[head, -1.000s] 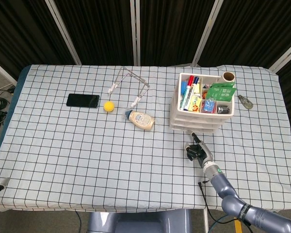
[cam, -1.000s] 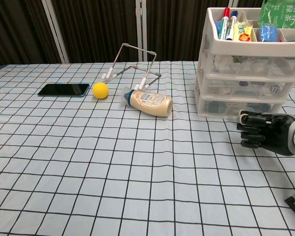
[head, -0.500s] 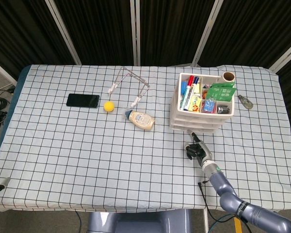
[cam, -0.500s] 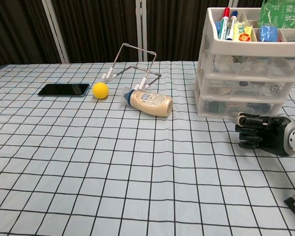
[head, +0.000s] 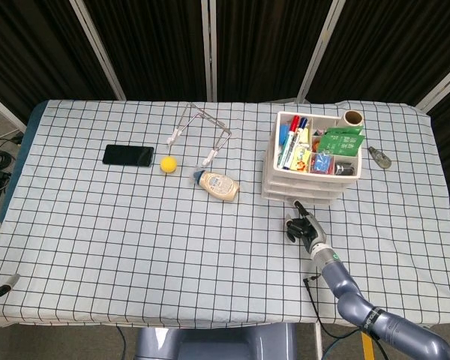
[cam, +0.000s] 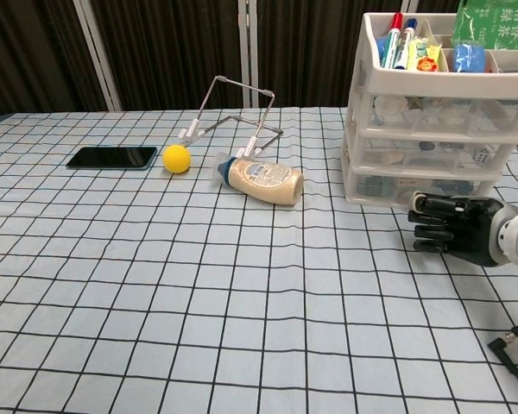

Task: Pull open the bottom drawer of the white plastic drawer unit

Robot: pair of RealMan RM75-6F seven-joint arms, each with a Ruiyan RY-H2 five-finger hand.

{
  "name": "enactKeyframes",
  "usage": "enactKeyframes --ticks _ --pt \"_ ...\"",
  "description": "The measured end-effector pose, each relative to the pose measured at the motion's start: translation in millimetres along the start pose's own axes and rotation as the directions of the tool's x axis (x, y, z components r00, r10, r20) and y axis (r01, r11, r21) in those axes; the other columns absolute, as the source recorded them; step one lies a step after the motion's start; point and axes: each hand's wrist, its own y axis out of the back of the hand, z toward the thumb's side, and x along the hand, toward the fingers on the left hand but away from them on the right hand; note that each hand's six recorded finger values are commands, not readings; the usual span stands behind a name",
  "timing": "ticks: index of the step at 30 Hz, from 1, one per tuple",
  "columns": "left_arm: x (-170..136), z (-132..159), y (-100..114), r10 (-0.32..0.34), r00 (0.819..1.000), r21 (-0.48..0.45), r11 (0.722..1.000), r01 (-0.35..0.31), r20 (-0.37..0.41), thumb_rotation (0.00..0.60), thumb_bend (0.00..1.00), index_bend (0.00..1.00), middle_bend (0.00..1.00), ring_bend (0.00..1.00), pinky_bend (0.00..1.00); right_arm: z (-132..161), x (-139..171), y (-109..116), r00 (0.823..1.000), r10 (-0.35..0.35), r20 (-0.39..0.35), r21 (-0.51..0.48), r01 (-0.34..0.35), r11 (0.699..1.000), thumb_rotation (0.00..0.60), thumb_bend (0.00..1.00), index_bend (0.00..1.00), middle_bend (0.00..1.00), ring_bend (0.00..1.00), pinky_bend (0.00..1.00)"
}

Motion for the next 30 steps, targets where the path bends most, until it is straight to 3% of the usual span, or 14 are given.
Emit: enactKeyframes --ticks 10,30 --pt "0.4 0.9 -1.8 -0.009 1.000 0.003 1.000 0.009 0.002 0.600 0.00 0.00 0.00 0.00 0.00 -5.7 -4.1 -3.7 0.999 0.019 0.029 -0.034 -0.018 0.999 0.600 0.58 0.20 0.96 0.99 0.88" --pt "-0.6 2.8 -2.9 -0.019 1.000 0.007 1.000 0.019 0.007 0.600 0.00 0.00 0.00 0.00 0.00 -9.3 8.9 -14.6 0.996 0.073 0.046 -0.045 -0.071 0.996 0.600 0.57 0.21 0.96 0.99 0.88"
